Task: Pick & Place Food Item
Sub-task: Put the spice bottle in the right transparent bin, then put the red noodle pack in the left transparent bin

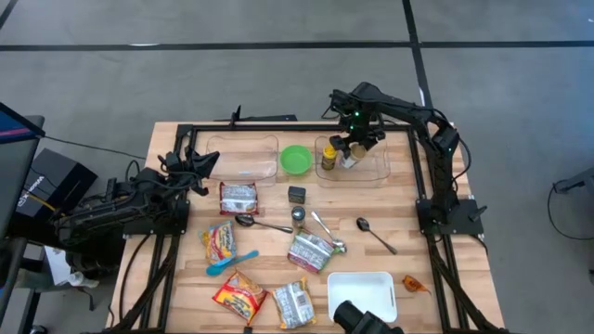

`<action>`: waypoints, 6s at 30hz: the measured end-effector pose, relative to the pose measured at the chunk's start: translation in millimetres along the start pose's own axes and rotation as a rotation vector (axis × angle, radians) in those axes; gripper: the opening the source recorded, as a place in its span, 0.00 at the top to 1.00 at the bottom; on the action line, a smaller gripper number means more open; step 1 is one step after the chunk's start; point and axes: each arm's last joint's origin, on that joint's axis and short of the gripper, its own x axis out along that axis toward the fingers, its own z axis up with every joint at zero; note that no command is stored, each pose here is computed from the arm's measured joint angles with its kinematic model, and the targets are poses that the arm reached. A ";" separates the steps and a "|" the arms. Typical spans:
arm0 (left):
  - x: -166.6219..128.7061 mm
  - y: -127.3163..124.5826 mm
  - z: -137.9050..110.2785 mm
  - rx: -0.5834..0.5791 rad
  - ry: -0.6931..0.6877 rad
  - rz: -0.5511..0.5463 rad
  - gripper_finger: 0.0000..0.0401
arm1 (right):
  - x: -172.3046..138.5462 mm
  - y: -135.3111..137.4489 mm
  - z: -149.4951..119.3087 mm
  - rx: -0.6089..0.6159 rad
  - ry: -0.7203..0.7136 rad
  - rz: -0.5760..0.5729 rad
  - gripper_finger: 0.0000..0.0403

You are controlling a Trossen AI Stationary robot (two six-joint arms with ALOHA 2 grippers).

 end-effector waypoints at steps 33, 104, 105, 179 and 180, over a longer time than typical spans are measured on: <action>0.0 0.0 0.1 0.001 -0.001 0.000 1.00 | 8.1 2.4 38.5 0.052 0.018 0.020 0.29; 0.0 0.0 0.0 0.001 0.000 0.000 1.00 | 8.3 19.7 26.4 0.046 -0.033 -0.126 0.26; 0.0 0.0 0.1 0.001 -0.001 0.000 1.00 | 8.4 19.9 26.2 0.045 -0.033 -0.126 0.25; 0.0 0.0 0.1 0.002 -0.001 0.000 1.00 | -141.9 101.1 -136.5 -0.582 -1.178 0.005 0.20; 0.0 0.0 0.1 0.001 -0.001 0.000 1.00 | -142.3 105.6 -140.0 -0.617 -1.197 0.011 0.20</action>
